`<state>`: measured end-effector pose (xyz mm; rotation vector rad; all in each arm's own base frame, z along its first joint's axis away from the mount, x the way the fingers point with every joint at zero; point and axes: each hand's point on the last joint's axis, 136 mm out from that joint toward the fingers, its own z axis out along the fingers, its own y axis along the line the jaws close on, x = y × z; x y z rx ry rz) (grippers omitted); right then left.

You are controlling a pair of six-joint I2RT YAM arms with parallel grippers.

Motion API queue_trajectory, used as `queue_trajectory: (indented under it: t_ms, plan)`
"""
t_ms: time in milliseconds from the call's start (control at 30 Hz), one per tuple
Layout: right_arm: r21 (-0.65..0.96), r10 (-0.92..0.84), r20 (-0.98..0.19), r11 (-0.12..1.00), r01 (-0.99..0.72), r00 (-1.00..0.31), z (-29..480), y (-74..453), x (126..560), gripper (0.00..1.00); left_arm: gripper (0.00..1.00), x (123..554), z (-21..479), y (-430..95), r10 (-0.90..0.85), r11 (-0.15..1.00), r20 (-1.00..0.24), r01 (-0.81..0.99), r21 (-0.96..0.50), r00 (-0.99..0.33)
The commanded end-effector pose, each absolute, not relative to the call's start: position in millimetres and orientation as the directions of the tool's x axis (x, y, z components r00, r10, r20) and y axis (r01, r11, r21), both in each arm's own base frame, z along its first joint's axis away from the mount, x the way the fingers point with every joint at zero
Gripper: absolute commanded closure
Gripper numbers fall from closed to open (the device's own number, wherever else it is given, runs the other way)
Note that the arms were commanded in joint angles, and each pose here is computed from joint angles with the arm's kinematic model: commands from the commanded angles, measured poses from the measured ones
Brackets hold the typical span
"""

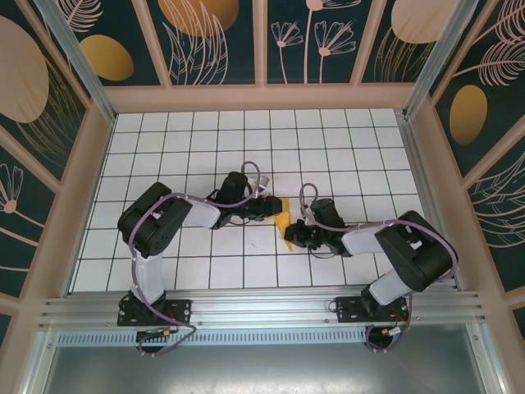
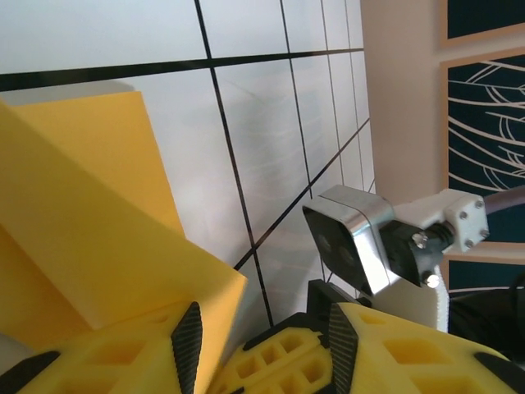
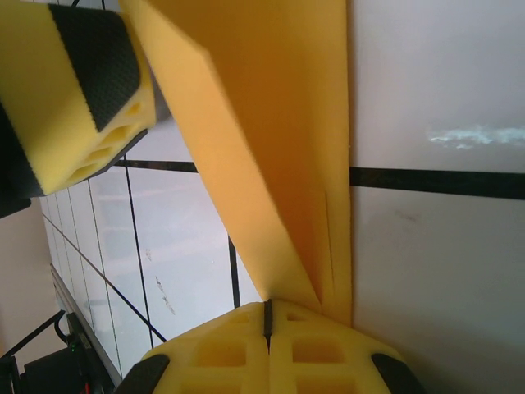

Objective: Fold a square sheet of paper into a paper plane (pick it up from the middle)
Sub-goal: Fold the wing for the fifth time at the center of the table.

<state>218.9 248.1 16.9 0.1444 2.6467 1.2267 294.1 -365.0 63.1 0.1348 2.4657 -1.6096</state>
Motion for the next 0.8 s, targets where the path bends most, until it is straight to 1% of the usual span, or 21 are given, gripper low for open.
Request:
queue_trajectory:
  t_ms: [0, 100, 200, 267, 433, 633, 767]
  plan:
    - [0.691, 0.198, -0.087, 0.718, 0.084, -0.976, -13.7, 227.6, 202.4, 0.96, 0.53, 298.5, 90.8, -362.2, -0.089, 0.373, -0.271, 0.22, -0.902, -0.959]
    - [0.692, 0.195, -0.088, 0.718, 0.081, -0.977, -12.9, 228.4, 202.9, 0.96, 0.52, 297.5, 98.1, -356.4, -0.128, 0.369, -0.291, 0.227, -0.901, -0.948]
    - [0.692, 0.197, -0.089, 0.717, 0.082, -0.976, -12.1, 228.4, 203.6, 0.96, 0.52, 290.2, 101.8, -363.2, -0.085, 0.326, -0.284, 0.242, -0.914, -0.955]
    - [0.689, 0.195, -0.089, 0.72, 0.081, -0.977, -12.5, 228.2, 203.2, 0.96, 0.53, 284.5, 109.9, -369.8, -0.062, 0.278, -0.294, 0.266, -0.923, -0.954]
    - [0.689, 0.196, -0.092, 0.72, 0.08, -0.976, -11.4, 227.7, 203.5, 0.96, 0.53, 283.5, 105.3, -383.2, -0.019, 0.257, -0.28, 0.266, -0.929, -0.96]
    - [0.69, 0.194, -0.096, 0.719, 0.075, -0.976, -10.0, 228.4, 204.2, 0.96, 0.53, 287.2, 83.9, -392.6, 0.004, 0.283, -0.243, 0.234, -0.93, -0.97]
    - [0.695, 0.193, -0.1, 0.716, 0.07, -0.976, -8.3, 229.4, 205.2, 0.96, 0.53, 293.7, 62.8, -391.1, -0.008, 0.344, -0.24, 0.223, -0.912, -0.971]
